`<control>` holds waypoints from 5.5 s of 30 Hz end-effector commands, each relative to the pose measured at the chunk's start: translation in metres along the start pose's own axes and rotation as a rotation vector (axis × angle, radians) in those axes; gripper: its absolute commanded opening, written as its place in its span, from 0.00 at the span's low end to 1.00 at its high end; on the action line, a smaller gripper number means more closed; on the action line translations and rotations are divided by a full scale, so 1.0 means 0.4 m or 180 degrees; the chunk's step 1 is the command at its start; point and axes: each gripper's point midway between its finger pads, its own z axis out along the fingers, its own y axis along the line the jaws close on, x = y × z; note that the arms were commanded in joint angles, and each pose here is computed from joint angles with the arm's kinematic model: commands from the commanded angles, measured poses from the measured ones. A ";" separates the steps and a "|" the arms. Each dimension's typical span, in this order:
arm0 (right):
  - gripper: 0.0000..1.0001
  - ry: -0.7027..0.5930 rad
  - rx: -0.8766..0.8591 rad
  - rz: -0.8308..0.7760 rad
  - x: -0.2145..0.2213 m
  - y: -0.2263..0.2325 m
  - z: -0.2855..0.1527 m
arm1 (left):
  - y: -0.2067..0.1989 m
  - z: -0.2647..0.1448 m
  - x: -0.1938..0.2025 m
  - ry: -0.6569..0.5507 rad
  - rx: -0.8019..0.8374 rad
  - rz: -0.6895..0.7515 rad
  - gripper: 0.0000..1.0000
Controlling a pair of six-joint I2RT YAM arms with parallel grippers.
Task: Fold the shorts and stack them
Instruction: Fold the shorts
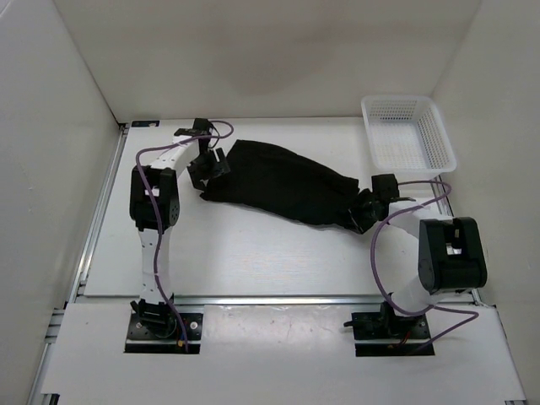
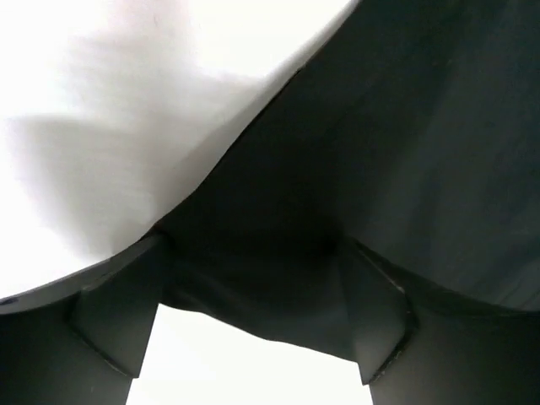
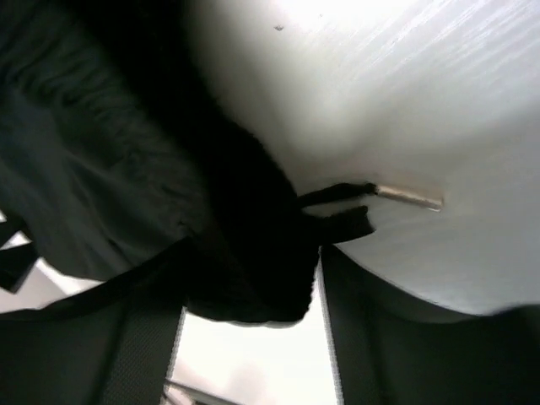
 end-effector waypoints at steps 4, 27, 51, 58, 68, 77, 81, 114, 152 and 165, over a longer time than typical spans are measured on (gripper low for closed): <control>0.33 -0.0181 -0.0021 -0.0074 -0.061 0.034 0.033 | -0.034 0.012 -0.045 -0.0092 0.0186 -0.0031 0.12; 0.95 0.0319 0.0447 -0.0857 0.116 -0.157 -0.186 | 0.209 -0.222 0.280 -0.0010 -0.0155 -0.0487 0.99; 0.00 0.0026 -0.0475 -0.0287 0.068 -0.046 -0.086 | 0.236 -0.316 0.187 -0.0310 -0.0233 -0.0457 0.93; 0.00 -0.0273 -0.0389 -0.0851 -0.016 0.032 -0.167 | 0.228 -0.291 0.200 -0.0228 -0.0196 -0.0293 0.92; 0.00 -0.0322 -0.0324 -0.1722 -0.030 0.183 -0.242 | 0.218 -0.138 0.217 0.0196 -0.0281 -0.0254 0.52; 0.00 -0.0264 -0.0337 -0.2607 0.059 0.334 -0.240 | 0.122 -0.092 0.227 0.0396 0.0011 -0.0091 0.10; 0.00 -0.0270 -0.0420 -0.3120 0.130 0.438 -0.247 | 0.112 -0.086 0.231 0.0437 0.0090 -0.0067 0.10; 0.92 0.0228 -0.1887 -0.4362 0.668 0.836 -0.183 | 0.312 -0.346 0.067 -0.0153 0.0416 -0.0616 0.97; 0.85 0.0707 -0.0575 -0.2107 0.214 0.315 -0.039 | -0.176 -0.094 0.042 -0.0009 -0.0127 0.0896 0.70; 0.84 0.0665 -0.0485 -0.2022 0.177 0.269 -0.053 | -0.195 -0.170 0.028 -0.0198 -0.0002 0.0763 0.10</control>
